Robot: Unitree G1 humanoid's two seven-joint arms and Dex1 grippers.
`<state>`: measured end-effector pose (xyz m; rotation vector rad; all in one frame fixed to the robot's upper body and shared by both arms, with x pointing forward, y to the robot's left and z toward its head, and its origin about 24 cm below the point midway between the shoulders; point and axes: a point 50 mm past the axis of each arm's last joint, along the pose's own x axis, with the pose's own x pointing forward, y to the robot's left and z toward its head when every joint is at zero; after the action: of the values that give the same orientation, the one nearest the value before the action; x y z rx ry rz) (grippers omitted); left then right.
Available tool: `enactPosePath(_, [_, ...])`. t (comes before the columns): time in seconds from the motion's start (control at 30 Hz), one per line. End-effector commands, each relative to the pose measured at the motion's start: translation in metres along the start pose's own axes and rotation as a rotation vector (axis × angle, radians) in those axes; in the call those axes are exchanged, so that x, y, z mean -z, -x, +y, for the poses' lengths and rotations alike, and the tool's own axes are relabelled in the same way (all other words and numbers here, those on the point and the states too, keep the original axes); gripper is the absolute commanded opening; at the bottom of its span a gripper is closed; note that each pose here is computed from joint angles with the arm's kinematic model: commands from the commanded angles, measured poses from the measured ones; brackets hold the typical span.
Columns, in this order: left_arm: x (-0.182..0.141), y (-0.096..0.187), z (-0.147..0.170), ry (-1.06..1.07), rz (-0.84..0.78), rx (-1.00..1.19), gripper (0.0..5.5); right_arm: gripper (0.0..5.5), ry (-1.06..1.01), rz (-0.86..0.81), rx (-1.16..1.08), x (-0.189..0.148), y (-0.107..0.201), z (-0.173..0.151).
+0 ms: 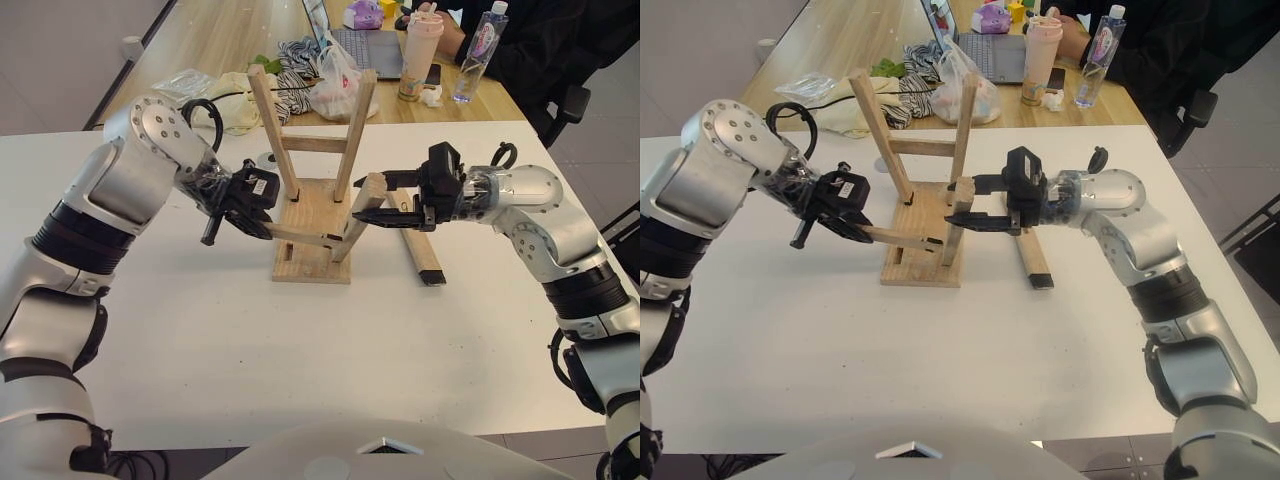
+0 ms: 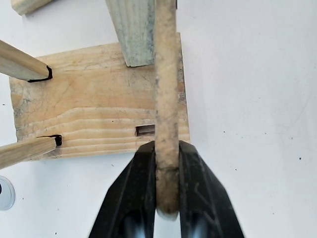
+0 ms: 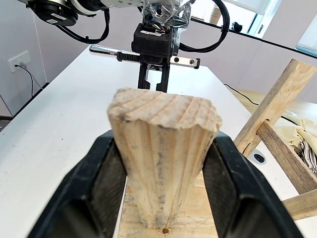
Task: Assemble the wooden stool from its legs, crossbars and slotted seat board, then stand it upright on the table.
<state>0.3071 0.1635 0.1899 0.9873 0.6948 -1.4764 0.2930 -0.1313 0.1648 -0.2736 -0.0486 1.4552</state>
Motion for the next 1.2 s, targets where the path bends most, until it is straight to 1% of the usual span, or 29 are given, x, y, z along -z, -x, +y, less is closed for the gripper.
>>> enactPosePath(0.03, [-0.004,0.006,0.009,-0.011,0.007,-0.077,0.37,2.05,-0.188,0.386,-0.075,0.079,0.000,0.033])
enactPosePath(0.4, [0.009,0.013,0.015,0.011,0.057,-0.129,0.37,2.05,-0.189,0.392,-0.077,0.082,-0.001,0.034])
enactPosePath(0.83, [-0.017,0.009,0.021,-0.024,-0.080,-0.120,0.37,2.05,-0.187,0.395,-0.082,0.082,-0.001,0.034])
enactPosePath(1.03, [-0.023,0.010,0.016,-0.037,-0.105,-0.099,0.37,2.05,-0.189,0.396,-0.081,0.082,-0.002,0.033])
enactPosePath(1.2, [-0.025,0.010,0.008,-0.050,-0.093,-0.068,0.37,2.05,-0.190,0.398,-0.077,0.082,-0.001,0.033])
